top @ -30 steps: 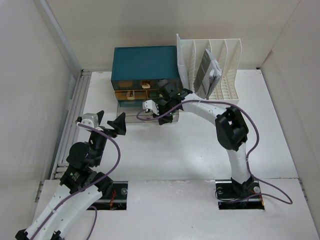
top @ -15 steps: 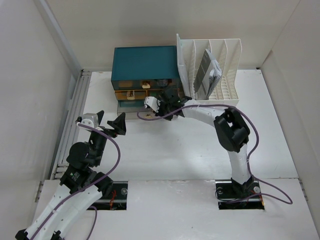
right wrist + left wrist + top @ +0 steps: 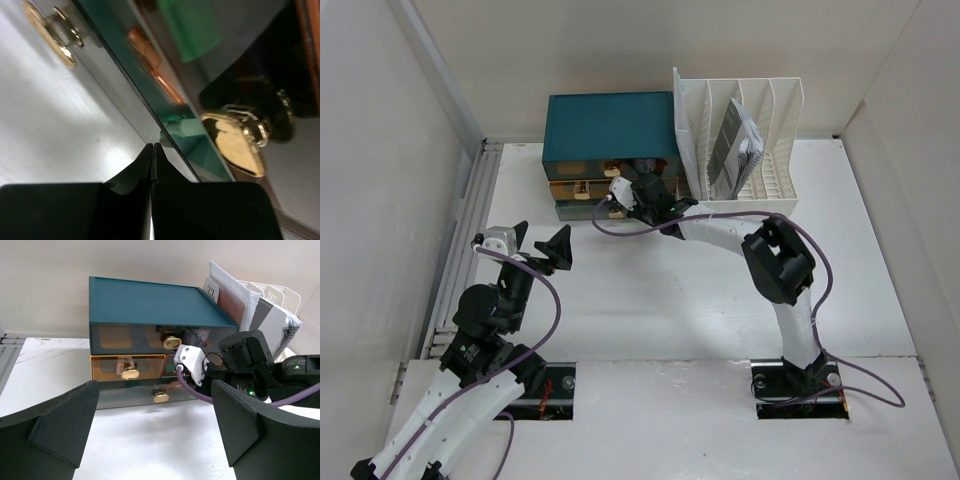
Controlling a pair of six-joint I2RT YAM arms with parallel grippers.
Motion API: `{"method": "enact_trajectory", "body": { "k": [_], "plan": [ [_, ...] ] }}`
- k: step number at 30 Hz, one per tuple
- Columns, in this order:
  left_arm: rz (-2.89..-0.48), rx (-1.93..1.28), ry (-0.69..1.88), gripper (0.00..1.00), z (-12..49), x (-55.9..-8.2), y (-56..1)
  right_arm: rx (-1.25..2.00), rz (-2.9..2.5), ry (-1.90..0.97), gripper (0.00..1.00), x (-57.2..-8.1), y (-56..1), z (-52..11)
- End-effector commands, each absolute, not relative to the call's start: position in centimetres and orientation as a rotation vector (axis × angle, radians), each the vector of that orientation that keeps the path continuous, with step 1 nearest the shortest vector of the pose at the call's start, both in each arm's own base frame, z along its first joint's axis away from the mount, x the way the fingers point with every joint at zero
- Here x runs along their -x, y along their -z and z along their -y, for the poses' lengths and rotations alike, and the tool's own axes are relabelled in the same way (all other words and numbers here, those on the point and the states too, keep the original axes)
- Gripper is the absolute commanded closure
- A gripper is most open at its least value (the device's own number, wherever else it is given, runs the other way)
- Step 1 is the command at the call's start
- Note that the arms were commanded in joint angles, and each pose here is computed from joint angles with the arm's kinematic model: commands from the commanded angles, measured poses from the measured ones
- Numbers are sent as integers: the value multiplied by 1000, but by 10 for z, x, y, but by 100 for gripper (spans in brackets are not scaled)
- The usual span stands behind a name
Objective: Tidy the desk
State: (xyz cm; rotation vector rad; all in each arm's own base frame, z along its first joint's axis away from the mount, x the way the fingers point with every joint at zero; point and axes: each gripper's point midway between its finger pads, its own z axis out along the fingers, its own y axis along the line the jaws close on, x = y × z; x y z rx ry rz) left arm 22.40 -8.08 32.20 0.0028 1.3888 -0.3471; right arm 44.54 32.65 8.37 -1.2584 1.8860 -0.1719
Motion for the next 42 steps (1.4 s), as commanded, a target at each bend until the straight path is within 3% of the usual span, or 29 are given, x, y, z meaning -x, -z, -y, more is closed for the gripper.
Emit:
{"method": "enact_trajectory", "body": {
  "k": [1,13,17,20,21,24,26,28,29,34,35,36,42],
  "plan": [
    [-1345,15,346,7,76,-222,-336,1100,-1804,272,100,-478,-114,-330],
    [-1346,23,340,7,75,-222,-336,1059,-1769,341,100,-490,-119,-327],
    [-1346,23,340,7,75,-222,-336,1165,-1718,161,100,-457,-135,-346],
    [-1346,23,340,7,75,-222,-336,1383,-1630,-116,100,-401,-154,-370],
    [-1346,23,340,7,75,-222,-336,1514,-1655,-215,97,-374,-152,-368],
    [-1346,23,340,7,75,-222,-336,1838,-1423,-625,68,-293,-186,-383],
    [-1346,23,340,0,75,-222,-336,1931,-1370,-784,49,-259,-209,-378],
    [-1345,15,346,0,76,-222,-336,1940,-1382,-803,39,-252,-228,-373],
    [-1345,15,346,0,76,-222,-336,1919,-1387,-776,33,-254,-238,-371],
    [-1346,23,340,0,75,-223,-334,1484,-1522,-386,27,-315,-301,-347],
    [-1346,23,340,0,75,-223,-334,1376,-1529,-368,19,-321,-318,-344],
    [-1346,23,340,0,75,-223,-334,1314,-1527,-331,0,-323,-336,-330],
    [-1331,35,371,0,81,-227,-337,815,-1539,-151,0,-357,-407,-249]
  ]
}}
